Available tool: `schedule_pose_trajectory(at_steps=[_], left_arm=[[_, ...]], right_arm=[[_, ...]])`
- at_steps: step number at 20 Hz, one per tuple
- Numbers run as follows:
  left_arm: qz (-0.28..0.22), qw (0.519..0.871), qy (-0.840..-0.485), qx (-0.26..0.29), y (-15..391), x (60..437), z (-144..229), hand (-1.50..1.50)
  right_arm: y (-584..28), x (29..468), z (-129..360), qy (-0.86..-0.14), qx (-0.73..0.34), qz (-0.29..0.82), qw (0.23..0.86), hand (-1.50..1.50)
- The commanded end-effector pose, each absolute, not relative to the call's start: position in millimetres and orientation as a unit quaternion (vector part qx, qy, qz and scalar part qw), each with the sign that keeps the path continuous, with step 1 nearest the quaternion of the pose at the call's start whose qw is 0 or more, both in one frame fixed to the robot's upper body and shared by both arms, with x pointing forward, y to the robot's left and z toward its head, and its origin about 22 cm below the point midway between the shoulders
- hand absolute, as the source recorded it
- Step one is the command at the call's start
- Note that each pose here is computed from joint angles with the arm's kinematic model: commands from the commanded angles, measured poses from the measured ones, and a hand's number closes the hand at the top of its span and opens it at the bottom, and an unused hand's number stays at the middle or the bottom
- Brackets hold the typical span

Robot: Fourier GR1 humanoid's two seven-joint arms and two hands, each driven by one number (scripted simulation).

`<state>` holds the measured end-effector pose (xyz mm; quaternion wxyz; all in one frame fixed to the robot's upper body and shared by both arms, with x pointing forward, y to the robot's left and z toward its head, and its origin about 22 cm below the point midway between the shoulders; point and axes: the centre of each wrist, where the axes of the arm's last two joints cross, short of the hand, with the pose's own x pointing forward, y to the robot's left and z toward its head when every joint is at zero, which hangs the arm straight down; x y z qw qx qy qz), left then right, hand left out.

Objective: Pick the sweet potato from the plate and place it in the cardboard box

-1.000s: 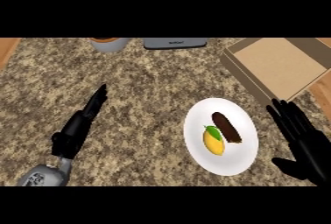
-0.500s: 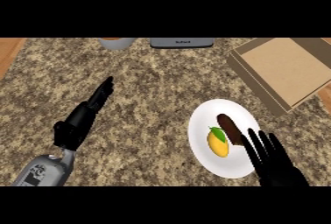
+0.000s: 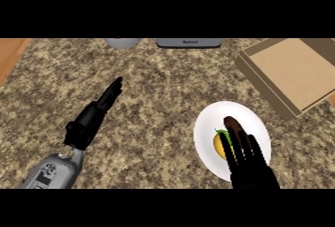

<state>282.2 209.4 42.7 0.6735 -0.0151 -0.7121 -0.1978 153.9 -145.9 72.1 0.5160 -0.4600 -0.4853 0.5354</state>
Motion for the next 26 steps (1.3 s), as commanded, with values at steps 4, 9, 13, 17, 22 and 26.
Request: schedule_pose_trajectory(at_steps=[4, 9, 13, 17, 22, 26], left_arm=[[-0.199, 0.674, -0.711, -0.019, 203, 292, 35, 0.0], [-0.2, 0.675, -0.71, -0.013, 227, 284, 36, 0.0], [-0.194, 0.671, -0.715, -0.017, 214, 285, 63, 0.0], [-0.208, 0.674, -0.709, -0.012, 221, 282, 47, 0.0], [-0.201, 0.668, -0.716, -0.019, 208, 279, 39, 0.0], [-0.199, 0.68, -0.706, -0.02, 195, 305, 42, 0.0]], right_arm=[[-129, 192, 38, -0.456, -0.466, 0.543, 0.53, -1.5], [-154, 195, 30, -0.425, -0.476, 0.542, 0.546, -1.5], [-154, 219, 23, -0.439, -0.482, 0.521, 0.55, -1.5], [-165, 201, 17, -0.459, -0.475, 0.539, 0.523, -1.5], [-164, 214, 9, -0.442, -0.484, 0.536, 0.532, -1.5], [-171, 208, -10, -0.433, -0.478, 0.549, 0.531, -1.5]])
